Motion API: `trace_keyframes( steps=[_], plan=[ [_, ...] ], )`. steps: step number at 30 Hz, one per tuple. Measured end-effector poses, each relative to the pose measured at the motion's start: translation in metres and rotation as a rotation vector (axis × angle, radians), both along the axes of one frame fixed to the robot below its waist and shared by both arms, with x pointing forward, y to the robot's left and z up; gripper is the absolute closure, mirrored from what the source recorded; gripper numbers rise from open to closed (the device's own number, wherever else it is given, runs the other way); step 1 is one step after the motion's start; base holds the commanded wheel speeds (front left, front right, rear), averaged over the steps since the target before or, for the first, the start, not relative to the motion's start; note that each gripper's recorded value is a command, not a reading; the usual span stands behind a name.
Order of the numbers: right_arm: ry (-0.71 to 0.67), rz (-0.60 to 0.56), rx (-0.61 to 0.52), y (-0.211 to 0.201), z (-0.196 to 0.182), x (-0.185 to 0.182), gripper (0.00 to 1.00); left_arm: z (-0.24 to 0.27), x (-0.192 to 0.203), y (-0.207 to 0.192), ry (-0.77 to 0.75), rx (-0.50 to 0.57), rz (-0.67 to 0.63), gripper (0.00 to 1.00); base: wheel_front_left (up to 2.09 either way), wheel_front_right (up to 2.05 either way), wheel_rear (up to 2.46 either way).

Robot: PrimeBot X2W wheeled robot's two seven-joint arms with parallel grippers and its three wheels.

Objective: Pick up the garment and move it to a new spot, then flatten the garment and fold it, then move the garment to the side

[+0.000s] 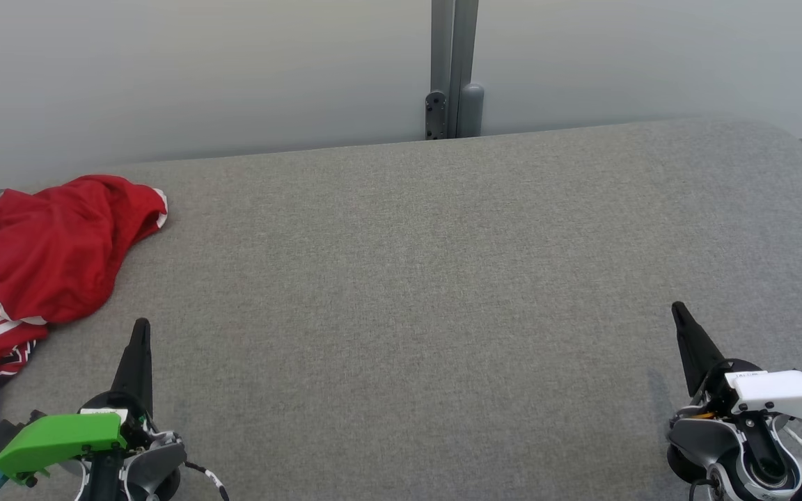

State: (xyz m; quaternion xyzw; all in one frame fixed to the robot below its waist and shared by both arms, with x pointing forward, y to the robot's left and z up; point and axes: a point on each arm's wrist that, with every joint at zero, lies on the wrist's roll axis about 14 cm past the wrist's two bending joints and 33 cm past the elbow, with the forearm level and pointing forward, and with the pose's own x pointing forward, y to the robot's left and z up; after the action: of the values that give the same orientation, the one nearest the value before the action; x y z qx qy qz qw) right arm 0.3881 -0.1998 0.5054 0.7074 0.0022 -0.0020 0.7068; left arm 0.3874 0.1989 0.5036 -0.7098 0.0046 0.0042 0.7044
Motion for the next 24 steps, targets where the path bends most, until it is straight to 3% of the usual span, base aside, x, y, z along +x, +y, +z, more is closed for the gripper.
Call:
trace_keyframes(
  steps=[8,9,15,24],
  plan=[
    [0.000,0.000,0.000,0.000,0.000,0.000,1.00,0.000,0.000,0.000,0.000,0.000,0.000,1.00,0.00,0.00,0.00],
    [0.000,0.000,0.000,0.000,0.000,0.000,0.00,0.000,0.000,0.000,0.000,0.000,0.000,0.00,0.00,0.00,0.00],
    [0.069,-0.006,0.012,0.002,-0.024,-0.011,0.00,-0.025,-0.011,-0.003,0.077,-0.011,0.002,0.00,0.00,0.00,0.00],
    [0.066,-0.028,-0.061,0.001,-0.021,-0.012,0.00,-0.025,-0.011,-0.007,0.080,0.042,0.010,0.00,0.00,0.00,0.00]
  ],
)
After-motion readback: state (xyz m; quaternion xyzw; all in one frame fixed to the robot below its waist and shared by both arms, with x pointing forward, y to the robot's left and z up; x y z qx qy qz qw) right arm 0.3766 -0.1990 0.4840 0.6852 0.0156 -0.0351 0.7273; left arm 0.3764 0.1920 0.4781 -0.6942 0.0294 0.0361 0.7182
